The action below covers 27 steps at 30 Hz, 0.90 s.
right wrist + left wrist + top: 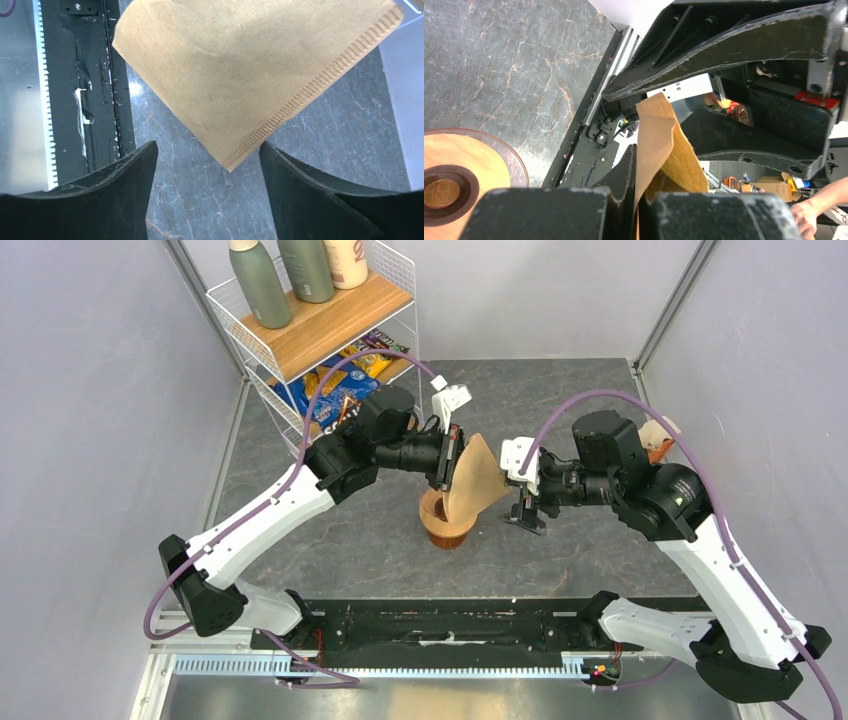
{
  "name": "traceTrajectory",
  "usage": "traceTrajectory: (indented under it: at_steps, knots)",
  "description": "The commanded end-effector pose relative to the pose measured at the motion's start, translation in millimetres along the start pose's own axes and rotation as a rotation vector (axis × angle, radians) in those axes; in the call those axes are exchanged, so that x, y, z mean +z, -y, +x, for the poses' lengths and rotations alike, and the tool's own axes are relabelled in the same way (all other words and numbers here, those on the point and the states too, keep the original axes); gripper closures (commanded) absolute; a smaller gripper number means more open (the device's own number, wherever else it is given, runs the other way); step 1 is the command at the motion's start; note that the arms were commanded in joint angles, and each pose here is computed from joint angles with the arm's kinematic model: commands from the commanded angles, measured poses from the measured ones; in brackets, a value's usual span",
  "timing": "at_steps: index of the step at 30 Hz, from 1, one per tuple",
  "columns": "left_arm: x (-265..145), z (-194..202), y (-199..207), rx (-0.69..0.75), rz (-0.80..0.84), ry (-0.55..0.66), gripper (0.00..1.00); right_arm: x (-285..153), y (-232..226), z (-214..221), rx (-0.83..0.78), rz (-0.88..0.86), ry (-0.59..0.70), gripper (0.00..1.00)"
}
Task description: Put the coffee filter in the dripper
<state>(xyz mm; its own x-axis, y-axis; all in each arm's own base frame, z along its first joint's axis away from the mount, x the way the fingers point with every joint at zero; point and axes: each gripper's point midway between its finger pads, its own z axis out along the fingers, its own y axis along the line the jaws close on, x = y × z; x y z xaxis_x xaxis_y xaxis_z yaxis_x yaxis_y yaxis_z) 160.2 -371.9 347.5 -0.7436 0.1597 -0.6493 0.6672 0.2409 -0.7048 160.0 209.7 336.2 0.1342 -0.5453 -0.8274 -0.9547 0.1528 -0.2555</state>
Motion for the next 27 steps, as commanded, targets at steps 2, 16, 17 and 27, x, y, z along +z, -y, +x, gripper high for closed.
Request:
traceTrajectory:
  at_steps: [2,16,17,27]
  knots:
    - [-4.0,-13.8,18.8,-0.019,0.046,0.013,0.98,8.6,15.4,5.5,-0.01,0.054,-0.029,0.13]
    - [1.4,-11.0,8.2,-0.088,0.006,0.003,0.98,11.0,26.7,-6.7,-0.028,0.092,0.014,0.52]
    - [1.3,-10.2,7.3,-0.089,0.003,0.002,0.97,10.2,24.8,-6.5,-0.027,0.086,0.015,0.54]
    - [-6.8,-7.6,10.6,-0.003,0.028,0.018,0.65,4.6,12.4,-5.7,-0.011,0.059,0.033,0.74]
